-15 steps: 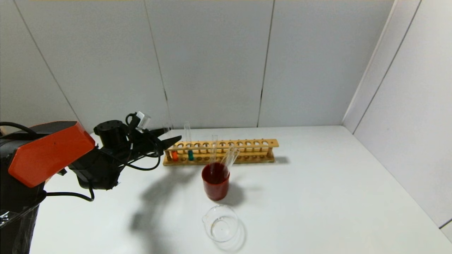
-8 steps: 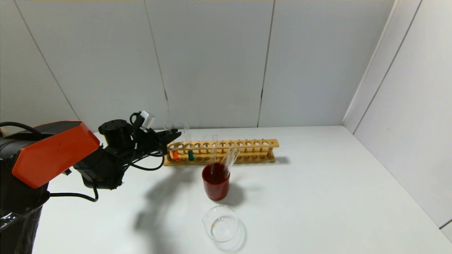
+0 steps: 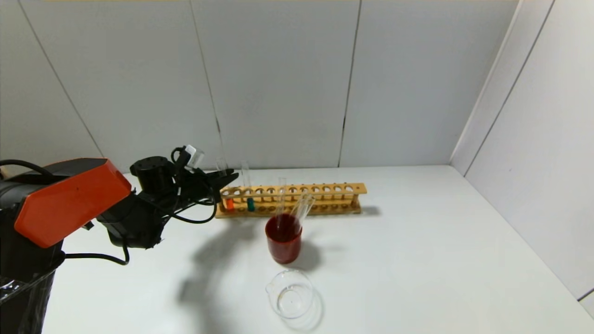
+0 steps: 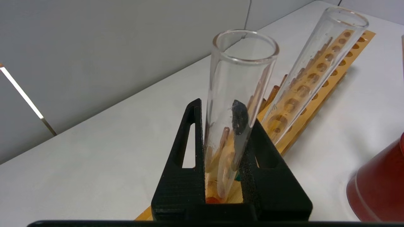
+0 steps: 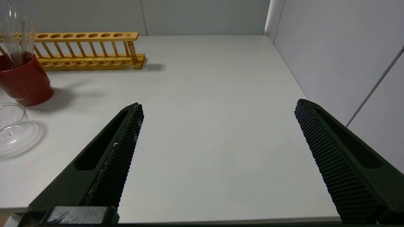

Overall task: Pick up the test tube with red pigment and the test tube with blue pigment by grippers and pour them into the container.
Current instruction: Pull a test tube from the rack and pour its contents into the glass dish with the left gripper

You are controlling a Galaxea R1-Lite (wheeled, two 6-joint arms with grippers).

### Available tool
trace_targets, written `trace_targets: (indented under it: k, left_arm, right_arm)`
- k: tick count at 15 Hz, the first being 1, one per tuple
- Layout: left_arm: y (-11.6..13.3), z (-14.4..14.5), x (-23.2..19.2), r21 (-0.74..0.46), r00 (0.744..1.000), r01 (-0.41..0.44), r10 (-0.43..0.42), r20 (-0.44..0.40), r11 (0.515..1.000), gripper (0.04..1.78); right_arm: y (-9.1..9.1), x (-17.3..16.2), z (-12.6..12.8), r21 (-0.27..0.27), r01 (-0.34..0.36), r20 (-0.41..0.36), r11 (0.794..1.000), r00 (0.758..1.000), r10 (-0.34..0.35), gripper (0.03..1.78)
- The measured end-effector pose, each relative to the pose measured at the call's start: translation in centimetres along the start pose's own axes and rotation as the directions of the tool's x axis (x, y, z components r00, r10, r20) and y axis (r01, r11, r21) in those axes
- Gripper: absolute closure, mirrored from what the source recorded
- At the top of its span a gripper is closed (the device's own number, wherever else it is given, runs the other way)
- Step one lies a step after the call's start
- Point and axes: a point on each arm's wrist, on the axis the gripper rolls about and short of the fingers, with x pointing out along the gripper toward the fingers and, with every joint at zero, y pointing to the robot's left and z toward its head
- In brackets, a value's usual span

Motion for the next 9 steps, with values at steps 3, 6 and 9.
trace_targets:
  k: [3,6,9]
  left_arm:
    - [-0.2,1.4,-0.2,0.021,1.0,-0.002,0.001,0.022,1.0,1.47]
    - [-0.7,3.8,-0.8,0.028,0.999,-0.007,0.006,0.031,1.0,1.47]
    - [-1.5,6.7,-1.8,0.033,0.999,-0.014,0.013,0.041,0.999,1.47]
  right_arm:
    - [0.0,0.0,0.0,0.0,0.0,0.0,1.0,1.0,0.0,0.06]
    - [0.0,0.0,0.0,0.0,0.0,0.0,1.0,1.0,0.0,0.06]
    - [0.0,0.0,0.0,0.0,0.0,0.0,1.0,1.0,0.0,0.06]
